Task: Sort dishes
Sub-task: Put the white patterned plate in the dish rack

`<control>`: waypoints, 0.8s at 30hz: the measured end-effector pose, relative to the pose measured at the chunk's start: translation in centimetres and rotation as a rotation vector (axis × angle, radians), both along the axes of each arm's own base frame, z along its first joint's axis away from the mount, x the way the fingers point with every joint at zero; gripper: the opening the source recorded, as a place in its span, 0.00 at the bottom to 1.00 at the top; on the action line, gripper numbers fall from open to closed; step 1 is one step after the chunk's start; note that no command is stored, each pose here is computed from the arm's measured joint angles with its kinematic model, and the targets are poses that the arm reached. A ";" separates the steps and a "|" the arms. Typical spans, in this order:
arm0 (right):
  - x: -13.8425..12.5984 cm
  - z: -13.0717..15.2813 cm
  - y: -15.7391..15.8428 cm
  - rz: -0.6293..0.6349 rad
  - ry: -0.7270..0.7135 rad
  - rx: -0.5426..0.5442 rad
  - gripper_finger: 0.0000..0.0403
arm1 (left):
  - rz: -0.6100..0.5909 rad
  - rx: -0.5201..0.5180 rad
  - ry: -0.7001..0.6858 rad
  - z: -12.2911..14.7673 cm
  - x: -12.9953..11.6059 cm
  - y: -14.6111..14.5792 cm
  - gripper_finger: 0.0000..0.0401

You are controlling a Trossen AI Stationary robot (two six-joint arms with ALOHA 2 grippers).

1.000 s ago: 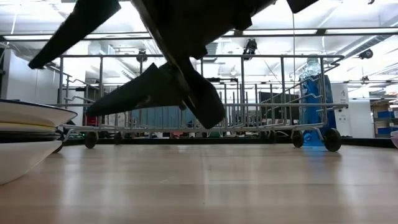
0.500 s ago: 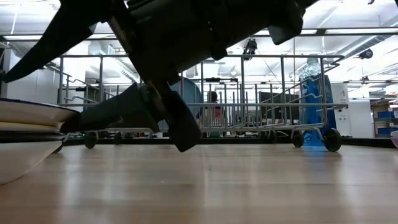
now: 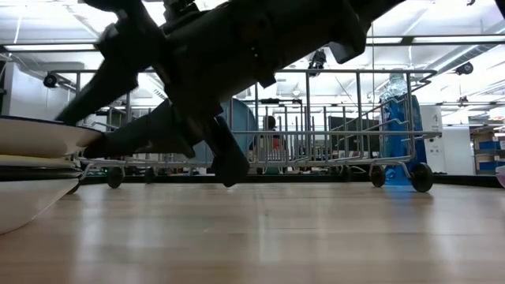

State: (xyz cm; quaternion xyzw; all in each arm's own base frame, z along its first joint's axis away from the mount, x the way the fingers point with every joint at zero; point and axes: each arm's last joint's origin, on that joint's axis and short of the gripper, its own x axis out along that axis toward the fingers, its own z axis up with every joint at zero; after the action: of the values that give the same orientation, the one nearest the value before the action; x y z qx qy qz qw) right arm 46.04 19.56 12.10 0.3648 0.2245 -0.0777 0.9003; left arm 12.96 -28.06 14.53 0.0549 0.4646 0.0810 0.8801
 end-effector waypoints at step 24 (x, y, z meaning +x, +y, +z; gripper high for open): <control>0.0 1.9 -0.1 -0.018 -0.066 -0.190 0.00 | 0.053 0.121 -0.162 8.2 0.8 -1.1 0.39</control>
State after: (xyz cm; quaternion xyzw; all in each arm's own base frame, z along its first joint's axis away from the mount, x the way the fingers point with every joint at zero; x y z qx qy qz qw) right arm 46.02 19.45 14.00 0.2819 0.1831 -0.0945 0.9370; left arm 13.76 -29.21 22.77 0.0889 0.3874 0.1362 0.9075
